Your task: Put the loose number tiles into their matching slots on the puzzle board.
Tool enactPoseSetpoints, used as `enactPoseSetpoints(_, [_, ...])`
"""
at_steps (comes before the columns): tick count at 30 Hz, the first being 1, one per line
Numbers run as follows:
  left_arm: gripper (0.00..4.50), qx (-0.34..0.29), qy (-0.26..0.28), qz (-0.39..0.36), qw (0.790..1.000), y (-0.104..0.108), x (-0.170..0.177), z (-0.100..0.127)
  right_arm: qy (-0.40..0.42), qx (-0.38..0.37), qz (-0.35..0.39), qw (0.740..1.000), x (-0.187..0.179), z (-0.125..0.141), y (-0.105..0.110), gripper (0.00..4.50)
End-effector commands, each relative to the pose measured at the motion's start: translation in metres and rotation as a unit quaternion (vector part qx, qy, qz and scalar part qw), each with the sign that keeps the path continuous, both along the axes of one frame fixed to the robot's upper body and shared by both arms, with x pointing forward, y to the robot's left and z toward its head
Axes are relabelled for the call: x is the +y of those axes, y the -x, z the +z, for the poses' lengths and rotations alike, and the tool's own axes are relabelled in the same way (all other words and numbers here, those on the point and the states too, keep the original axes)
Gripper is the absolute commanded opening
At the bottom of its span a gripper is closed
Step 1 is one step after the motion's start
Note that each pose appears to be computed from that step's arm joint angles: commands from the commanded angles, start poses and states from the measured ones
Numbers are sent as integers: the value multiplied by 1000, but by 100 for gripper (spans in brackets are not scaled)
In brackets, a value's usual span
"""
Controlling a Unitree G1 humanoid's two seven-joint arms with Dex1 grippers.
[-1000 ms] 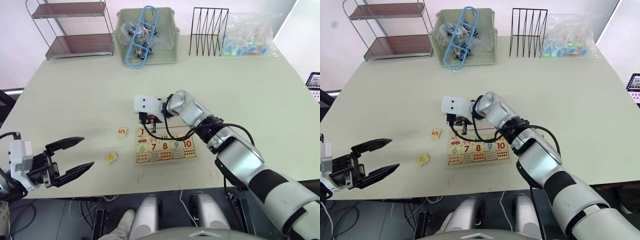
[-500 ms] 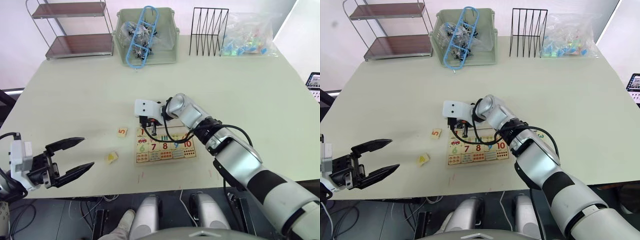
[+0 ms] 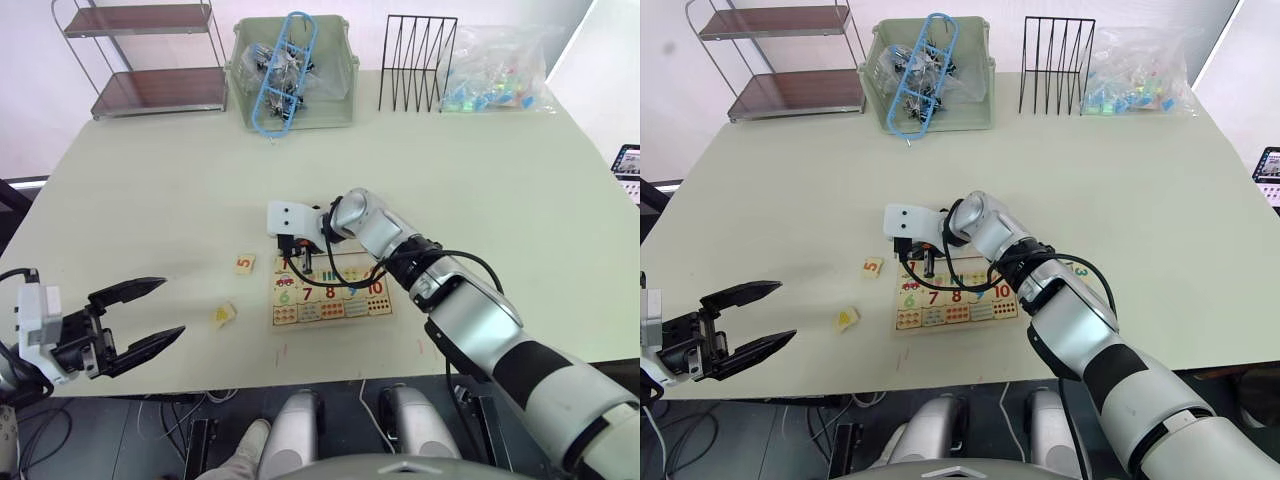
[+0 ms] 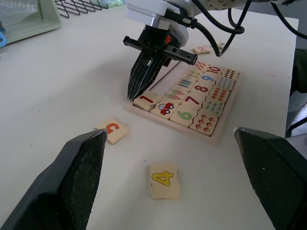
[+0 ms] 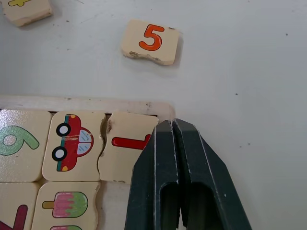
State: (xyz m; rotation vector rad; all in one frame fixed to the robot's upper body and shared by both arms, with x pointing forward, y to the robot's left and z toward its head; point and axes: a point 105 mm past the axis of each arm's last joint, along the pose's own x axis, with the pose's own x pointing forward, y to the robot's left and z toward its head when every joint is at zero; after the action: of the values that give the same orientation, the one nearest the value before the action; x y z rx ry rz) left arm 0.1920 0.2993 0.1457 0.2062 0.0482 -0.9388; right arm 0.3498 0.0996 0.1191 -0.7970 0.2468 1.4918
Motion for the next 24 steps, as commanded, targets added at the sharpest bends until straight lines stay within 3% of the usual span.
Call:
enactPoseSetpoints(1, [450,-13,-7,0,1000,1,2,5,-19,-5,16,1000,7,10,5,2])
enactPoseSetpoints(14, [450,-14,-6,1,1000,2,1,3,-31,-11,16,999,9,16,4,2])
enactPoseSetpoints(24, [450,-3,-1,14,1000,4,3,-4,-145,-4,4,989,1,45,1,2])
